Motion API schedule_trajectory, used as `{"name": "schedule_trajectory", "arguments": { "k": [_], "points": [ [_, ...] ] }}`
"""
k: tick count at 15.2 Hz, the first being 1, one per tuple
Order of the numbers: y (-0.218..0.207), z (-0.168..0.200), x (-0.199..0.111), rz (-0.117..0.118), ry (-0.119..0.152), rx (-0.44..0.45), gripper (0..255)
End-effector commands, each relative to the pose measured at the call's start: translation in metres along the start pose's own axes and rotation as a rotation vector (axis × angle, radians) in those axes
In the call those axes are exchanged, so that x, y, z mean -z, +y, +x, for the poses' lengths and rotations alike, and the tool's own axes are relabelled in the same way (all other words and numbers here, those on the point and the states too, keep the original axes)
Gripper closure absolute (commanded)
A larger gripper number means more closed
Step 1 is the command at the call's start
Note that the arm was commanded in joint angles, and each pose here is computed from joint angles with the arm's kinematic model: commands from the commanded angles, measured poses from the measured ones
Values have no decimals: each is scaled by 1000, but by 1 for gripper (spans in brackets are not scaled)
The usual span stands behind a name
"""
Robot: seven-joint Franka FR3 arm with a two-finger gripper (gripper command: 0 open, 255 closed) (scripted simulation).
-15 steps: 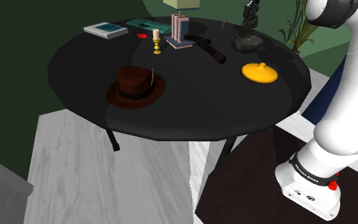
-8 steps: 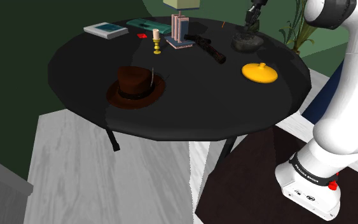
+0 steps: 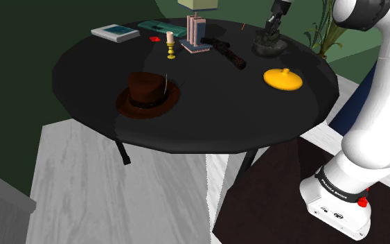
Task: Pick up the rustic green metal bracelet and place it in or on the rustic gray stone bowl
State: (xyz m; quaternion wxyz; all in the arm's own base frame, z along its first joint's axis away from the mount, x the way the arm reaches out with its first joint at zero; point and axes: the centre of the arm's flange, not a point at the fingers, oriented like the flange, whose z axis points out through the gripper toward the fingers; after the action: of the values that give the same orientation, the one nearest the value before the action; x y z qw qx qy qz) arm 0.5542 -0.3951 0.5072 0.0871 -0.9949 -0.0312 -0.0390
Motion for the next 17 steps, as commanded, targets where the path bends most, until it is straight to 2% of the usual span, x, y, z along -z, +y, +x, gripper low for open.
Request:
{"name": "schedule_trajectory", "arguments": {
  "k": [1, 5, 6, 11, 15, 17],
  "points": [
    [0, 0, -2, 0, 0, 0, 255],
    [0, 0, -2, 0, 0, 0, 255],
    [0, 0, -2, 0, 0, 0, 0],
    [0, 0, -2, 0, 0, 0, 0],
    [0, 0, 48, 0, 0, 0, 0],
    [0, 0, 48, 0, 0, 0, 0]
  ]
}}
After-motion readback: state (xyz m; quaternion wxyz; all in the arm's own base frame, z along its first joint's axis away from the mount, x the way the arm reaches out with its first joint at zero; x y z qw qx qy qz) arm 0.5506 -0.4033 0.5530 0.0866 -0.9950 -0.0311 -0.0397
